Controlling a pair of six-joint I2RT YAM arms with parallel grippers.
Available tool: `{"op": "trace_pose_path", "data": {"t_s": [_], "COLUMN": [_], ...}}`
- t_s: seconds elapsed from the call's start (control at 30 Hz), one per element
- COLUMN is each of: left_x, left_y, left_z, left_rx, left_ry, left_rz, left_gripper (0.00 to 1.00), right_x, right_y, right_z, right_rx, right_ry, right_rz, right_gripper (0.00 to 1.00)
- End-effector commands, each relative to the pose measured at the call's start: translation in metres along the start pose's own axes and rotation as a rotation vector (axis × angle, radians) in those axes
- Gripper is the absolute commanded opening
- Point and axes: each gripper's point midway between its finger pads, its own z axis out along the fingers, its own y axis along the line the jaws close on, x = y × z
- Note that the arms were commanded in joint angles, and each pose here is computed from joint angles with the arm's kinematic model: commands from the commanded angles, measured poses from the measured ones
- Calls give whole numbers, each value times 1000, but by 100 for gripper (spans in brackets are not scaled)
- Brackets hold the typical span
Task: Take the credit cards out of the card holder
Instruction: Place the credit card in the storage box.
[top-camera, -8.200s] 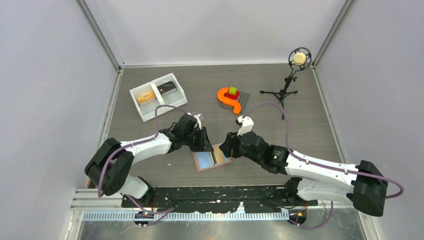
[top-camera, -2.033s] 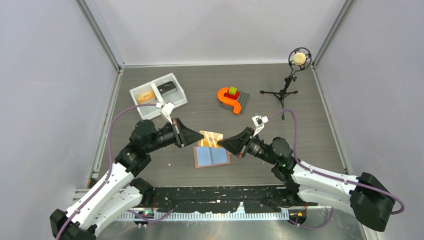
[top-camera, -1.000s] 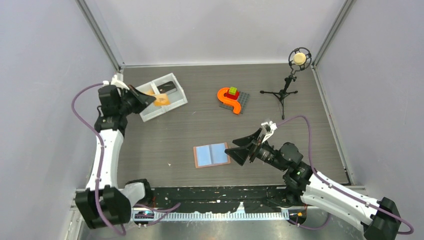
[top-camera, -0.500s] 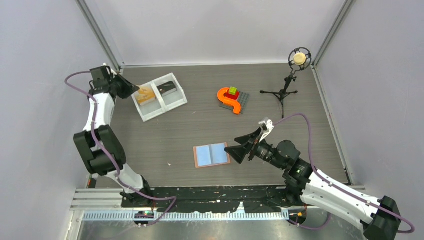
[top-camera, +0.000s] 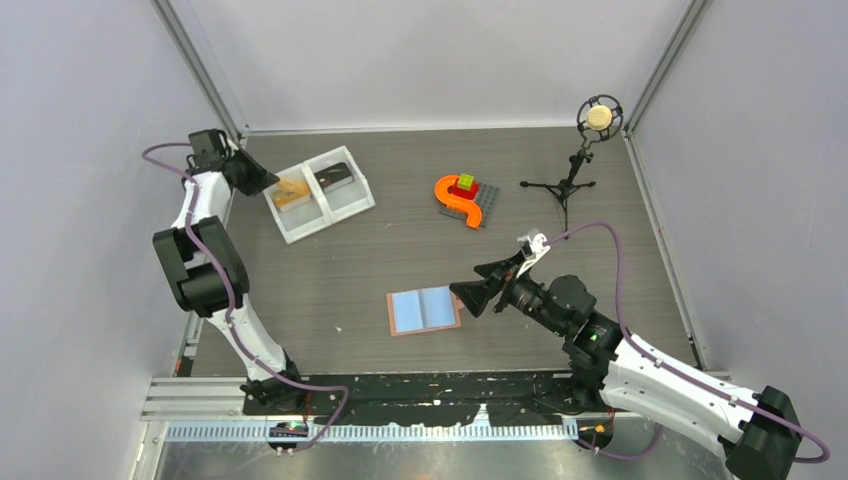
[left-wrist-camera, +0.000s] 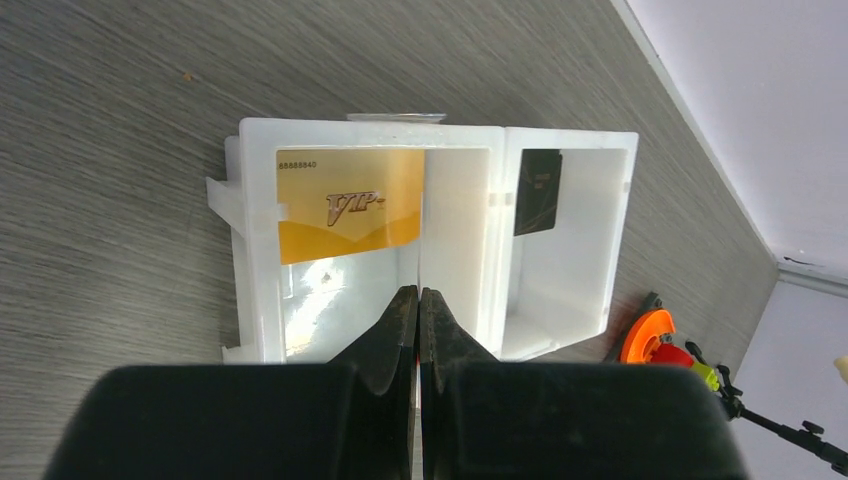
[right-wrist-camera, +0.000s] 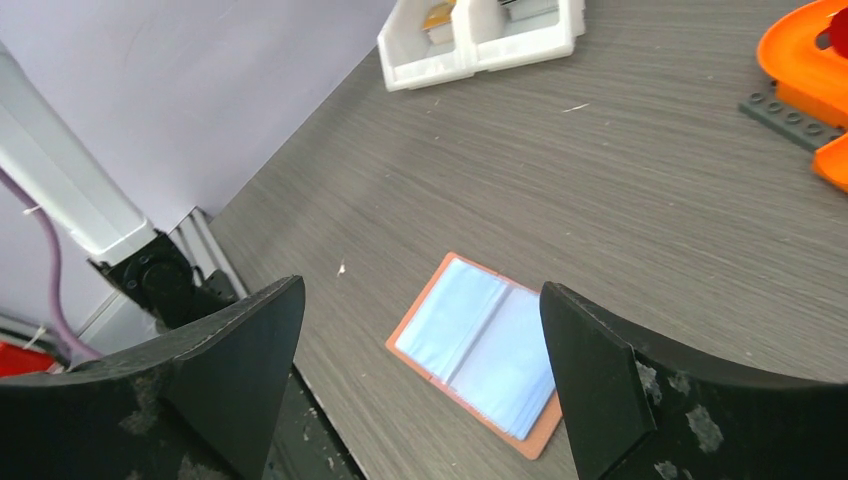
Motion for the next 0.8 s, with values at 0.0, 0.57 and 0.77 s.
{"op": "trace_pose_path", "data": {"t_s": [0.0,0.57,0.77], "left_x": [-17,-17,-14], "left_y": [-6,8,11], "left_z": [4,33,41], "left_rx": [26,25,16], "left_ry": [-37,-36,-33], "left_rz": [14,11,-2], "left_gripper": [0,1,2], "right_x": [-34,-33,-33], "right_y": [-3,-21,-23], "right_z": [2,4,3], "right_rx": [47,120,129], "right_ry": [-116,-143,-145], "right_rz": [-32,-18,-21], "right_gripper": [95,95,95]}}
